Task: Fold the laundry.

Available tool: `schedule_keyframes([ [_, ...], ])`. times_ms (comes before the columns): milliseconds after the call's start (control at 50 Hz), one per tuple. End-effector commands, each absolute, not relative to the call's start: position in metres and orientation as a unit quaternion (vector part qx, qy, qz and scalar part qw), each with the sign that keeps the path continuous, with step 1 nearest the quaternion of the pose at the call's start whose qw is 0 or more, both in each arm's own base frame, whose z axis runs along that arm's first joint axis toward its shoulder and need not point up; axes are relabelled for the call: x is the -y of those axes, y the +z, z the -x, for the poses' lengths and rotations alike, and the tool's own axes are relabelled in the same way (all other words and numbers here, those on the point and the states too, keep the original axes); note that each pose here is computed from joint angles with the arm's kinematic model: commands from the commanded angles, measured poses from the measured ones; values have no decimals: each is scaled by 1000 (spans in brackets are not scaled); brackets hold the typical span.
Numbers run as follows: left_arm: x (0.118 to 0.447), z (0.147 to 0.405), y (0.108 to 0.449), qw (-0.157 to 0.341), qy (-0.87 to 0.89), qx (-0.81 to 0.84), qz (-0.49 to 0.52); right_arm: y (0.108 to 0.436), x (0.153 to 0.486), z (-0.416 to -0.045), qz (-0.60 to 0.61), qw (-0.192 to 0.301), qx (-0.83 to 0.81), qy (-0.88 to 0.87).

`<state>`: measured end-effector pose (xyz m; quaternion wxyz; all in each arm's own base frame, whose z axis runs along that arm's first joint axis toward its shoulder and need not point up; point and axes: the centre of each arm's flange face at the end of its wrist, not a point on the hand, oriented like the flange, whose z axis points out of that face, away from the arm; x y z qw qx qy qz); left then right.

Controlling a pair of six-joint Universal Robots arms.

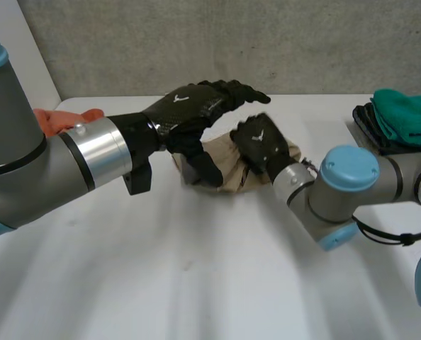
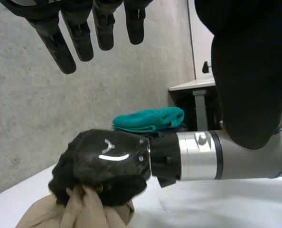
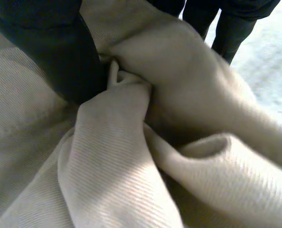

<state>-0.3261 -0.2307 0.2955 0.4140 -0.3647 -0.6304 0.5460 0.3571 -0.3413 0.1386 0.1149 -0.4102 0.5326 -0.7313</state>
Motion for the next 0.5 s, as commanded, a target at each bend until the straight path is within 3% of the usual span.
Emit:
schedule_keyframes([
  [20, 236, 322, 314, 415, 571, 617, 348, 211, 373, -334, 323, 87, -515, -789],
  [160, 241, 316, 341, 412, 612, 593, 323, 298, 406, -272, 193, 41, -456, -868],
  [280, 242, 316, 351, 426, 626, 577, 308, 338, 436, -204, 132, 1, -415, -900],
  [360, 240, 318, 350, 435, 622, 576, 303, 333, 461, -153, 120, -27, -423, -898],
  [440, 236, 322, 342, 439, 613, 581, 307, 298, 487, -105, 122, -44, -453, -882],
  [500, 234, 325, 334, 442, 606, 584, 309, 249, 506, -75, 140, -51, -486, -861],
])
